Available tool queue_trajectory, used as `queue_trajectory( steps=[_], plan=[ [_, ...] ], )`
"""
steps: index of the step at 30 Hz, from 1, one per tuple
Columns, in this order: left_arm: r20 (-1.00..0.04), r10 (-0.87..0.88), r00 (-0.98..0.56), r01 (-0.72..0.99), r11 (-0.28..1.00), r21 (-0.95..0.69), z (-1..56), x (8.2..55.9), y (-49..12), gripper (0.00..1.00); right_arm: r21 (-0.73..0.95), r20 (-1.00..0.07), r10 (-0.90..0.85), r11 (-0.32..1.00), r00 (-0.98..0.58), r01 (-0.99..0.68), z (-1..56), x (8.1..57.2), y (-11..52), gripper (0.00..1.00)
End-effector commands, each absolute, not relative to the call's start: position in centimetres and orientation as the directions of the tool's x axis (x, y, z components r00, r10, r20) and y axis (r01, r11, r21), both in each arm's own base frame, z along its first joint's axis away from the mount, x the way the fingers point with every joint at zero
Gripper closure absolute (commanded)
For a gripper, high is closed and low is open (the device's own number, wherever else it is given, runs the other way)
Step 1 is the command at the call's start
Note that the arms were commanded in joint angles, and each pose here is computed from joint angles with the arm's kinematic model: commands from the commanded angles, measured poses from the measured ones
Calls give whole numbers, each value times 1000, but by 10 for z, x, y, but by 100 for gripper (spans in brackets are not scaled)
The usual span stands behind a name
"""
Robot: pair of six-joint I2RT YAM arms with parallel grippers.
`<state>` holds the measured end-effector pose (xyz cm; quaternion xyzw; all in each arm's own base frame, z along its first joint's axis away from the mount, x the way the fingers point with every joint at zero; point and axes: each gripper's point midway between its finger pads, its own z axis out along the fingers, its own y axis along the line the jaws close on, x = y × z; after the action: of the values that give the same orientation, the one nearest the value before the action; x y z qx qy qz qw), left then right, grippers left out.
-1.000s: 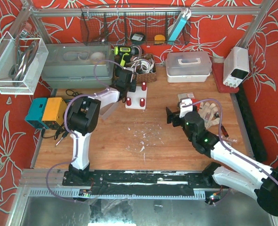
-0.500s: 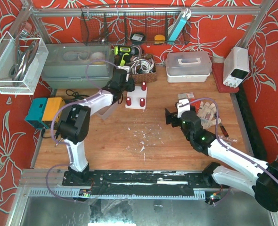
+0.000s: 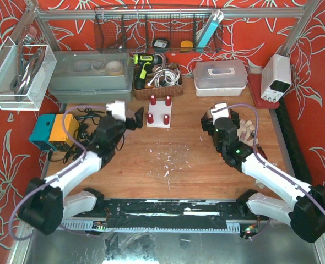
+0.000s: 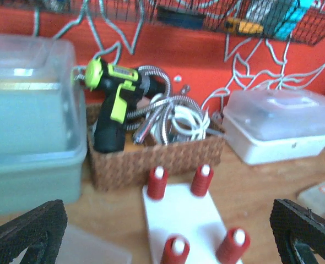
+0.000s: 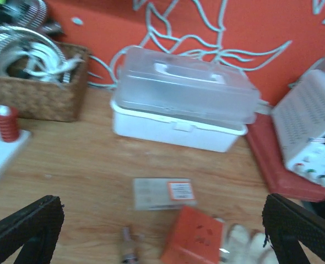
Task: Install the large spring
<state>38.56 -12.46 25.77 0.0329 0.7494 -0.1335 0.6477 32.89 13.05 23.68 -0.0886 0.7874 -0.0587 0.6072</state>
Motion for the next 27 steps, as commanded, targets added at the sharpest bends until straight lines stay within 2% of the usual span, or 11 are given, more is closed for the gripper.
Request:
queue_trajectory(
  steps=[1,6,9,11,14,20,25,27],
  plan=[
    [-993,-113,-45,199,973,-120,237,348,-103,0,-380,-895,-353,923,-272,54,231,342,93,1],
    [-999,0,-54,-5,1000,0,205,327,-58,0,-402,-865,-338,909,-372,107,189,344,52,1],
    [-996,80,-44,-99,992,84,196,318,-34,0,-373,-877,-305,919,-372,125,170,341,35,1],
    [-996,77,-34,-129,988,81,189,314,-21,0,-340,-890,-273,931,-366,131,160,342,26,1],
    [-999,31,-13,-104,994,33,178,312,-15,0,-334,-886,-256,931,-386,150,142,345,16,1],
    [-986,74,-152,-75,993,86,136,333,-15,0,-371,-865,-316,926,-391,74,119,354,26,1],
    [-990,-10,-143,-57,998,-1,137,343,-12,0,-316,-897,-266,944,-353,91,110,365,19,1],
    [-994,-11,-106,8,1000,-12,135,337,-19,0,-262,-907,-220,962,-358,73,104,361,13,1]
  ],
)
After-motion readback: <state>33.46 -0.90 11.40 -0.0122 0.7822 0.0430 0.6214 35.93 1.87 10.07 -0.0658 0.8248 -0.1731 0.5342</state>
